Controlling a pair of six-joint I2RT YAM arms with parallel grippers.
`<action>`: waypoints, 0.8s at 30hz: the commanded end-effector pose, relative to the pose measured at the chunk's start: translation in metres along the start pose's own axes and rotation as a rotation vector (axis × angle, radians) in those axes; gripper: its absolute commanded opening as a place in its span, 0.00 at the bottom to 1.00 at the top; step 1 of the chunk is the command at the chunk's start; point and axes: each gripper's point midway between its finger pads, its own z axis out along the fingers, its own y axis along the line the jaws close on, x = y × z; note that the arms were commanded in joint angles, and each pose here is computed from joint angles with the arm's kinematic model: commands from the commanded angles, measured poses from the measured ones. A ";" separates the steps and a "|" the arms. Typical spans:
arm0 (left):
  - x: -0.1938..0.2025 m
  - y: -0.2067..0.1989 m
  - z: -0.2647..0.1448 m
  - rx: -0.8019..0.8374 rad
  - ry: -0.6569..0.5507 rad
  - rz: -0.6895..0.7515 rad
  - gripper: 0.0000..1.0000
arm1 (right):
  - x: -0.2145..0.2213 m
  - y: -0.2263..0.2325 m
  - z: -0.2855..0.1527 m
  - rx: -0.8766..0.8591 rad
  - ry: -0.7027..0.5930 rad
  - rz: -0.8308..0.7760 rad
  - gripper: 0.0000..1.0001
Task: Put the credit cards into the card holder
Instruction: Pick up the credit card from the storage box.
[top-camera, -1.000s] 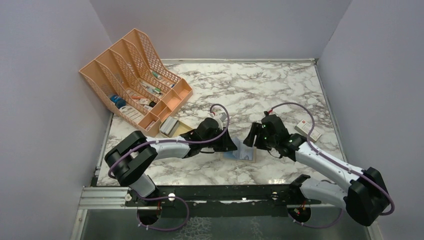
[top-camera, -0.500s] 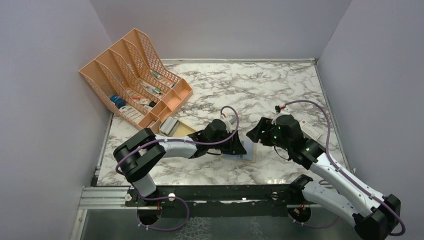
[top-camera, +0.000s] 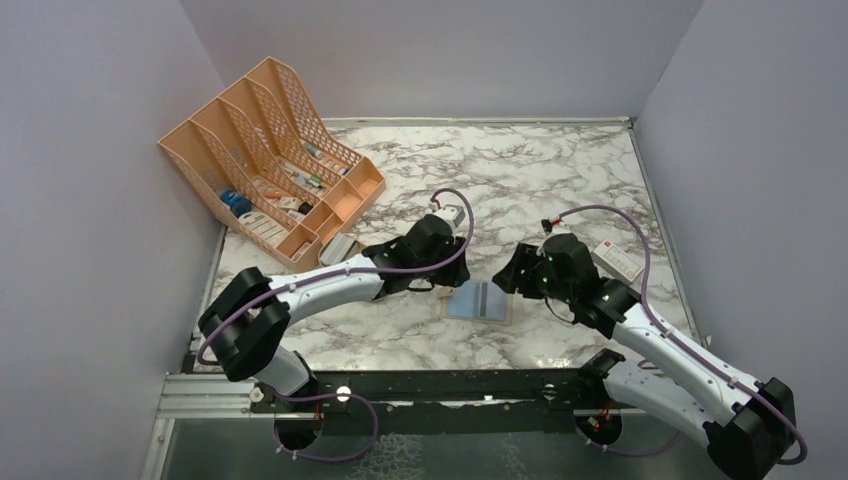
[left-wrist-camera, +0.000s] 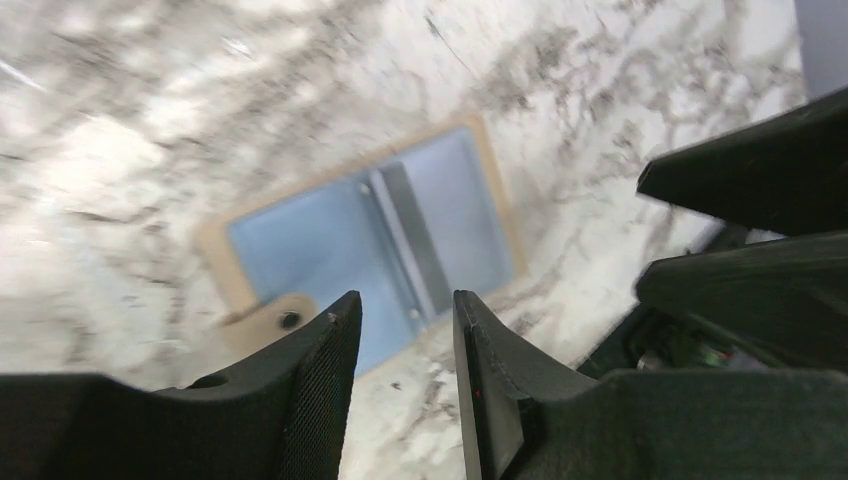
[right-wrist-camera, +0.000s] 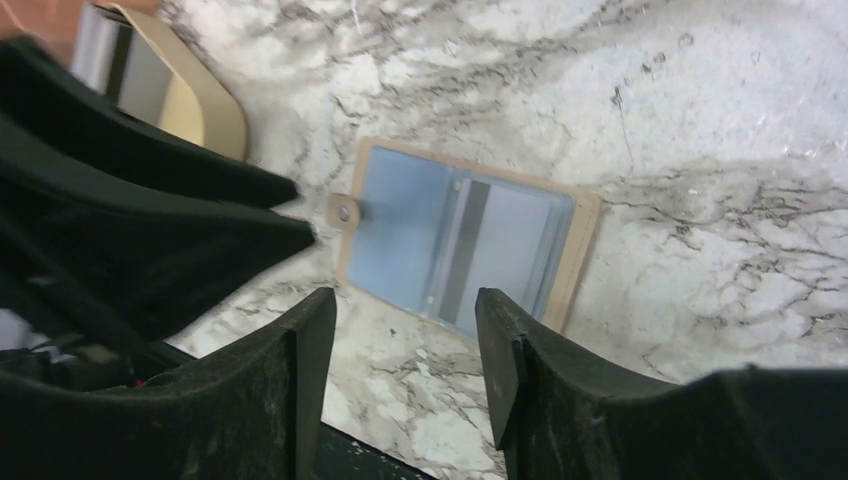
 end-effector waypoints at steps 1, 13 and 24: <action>-0.028 0.065 -0.041 -0.336 -0.023 0.175 0.42 | 0.014 -0.003 0.010 -0.006 0.050 0.001 0.51; -0.058 0.191 -0.131 -0.777 0.010 0.402 0.41 | 0.013 0.007 0.018 -0.066 0.055 -0.045 0.49; -0.061 0.245 -0.141 -0.932 0.140 0.427 0.45 | 0.012 0.010 0.013 -0.081 0.054 -0.053 0.49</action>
